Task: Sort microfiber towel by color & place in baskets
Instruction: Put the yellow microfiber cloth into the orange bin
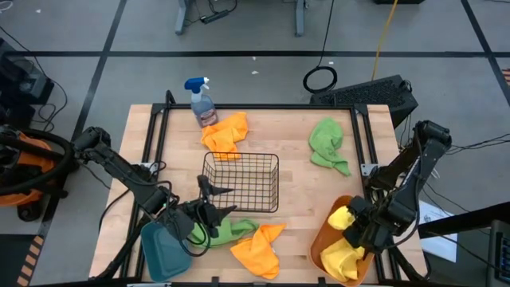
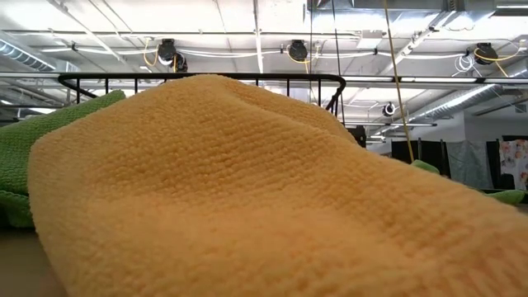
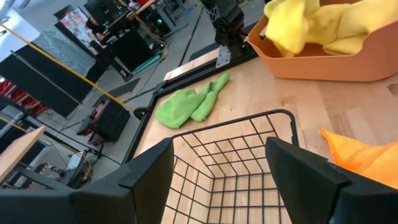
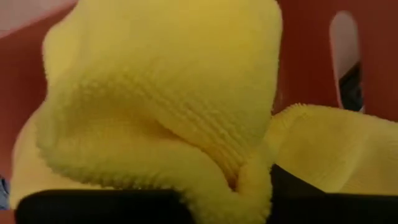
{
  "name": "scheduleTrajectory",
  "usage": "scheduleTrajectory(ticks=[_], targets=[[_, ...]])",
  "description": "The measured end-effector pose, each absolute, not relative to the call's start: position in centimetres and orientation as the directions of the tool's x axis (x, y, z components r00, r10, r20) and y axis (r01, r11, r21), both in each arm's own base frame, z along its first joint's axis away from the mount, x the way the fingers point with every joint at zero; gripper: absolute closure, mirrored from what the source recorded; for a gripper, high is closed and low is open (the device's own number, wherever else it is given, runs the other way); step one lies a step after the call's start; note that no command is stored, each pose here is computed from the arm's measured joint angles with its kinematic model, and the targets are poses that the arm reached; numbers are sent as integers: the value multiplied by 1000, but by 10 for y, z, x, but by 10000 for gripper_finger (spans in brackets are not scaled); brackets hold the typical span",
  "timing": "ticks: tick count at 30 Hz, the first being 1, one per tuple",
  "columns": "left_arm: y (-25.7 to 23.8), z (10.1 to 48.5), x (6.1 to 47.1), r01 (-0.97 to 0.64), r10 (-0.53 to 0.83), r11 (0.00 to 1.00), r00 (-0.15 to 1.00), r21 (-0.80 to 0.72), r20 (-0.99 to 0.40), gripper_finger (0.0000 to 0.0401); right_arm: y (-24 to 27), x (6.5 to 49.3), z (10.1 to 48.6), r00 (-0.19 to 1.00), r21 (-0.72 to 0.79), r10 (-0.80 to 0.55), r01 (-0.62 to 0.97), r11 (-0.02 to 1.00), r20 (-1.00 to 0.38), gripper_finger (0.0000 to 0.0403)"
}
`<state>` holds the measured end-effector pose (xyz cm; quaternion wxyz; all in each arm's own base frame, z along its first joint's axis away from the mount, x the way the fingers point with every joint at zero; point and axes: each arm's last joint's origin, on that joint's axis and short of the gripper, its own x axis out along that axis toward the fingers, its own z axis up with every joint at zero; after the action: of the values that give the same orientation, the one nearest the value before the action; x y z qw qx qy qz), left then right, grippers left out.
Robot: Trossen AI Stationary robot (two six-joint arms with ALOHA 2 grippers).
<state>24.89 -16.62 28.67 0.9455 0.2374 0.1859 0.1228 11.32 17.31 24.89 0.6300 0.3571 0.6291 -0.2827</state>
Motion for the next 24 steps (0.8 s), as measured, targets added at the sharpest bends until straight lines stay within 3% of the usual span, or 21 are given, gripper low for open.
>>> scheduleTrajectory(ticks=[6, 13, 24], targets=[[-167, 286, 249, -121, 296, 866, 906, 484, -304, 140, 174, 110, 234, -43, 44, 153, 850, 526, -987, 281], [-163, 286, 252, -134, 309, 866, 901, 483, -305, 140, 177, 114, 239, 12, 101, 173, 852, 514, -985, 238], [-150, 285, 262, -127, 272, 912, 899, 390, -344, 141, 182, 116, 272, 30, 145, 217, 833, 534, -976, 223]])
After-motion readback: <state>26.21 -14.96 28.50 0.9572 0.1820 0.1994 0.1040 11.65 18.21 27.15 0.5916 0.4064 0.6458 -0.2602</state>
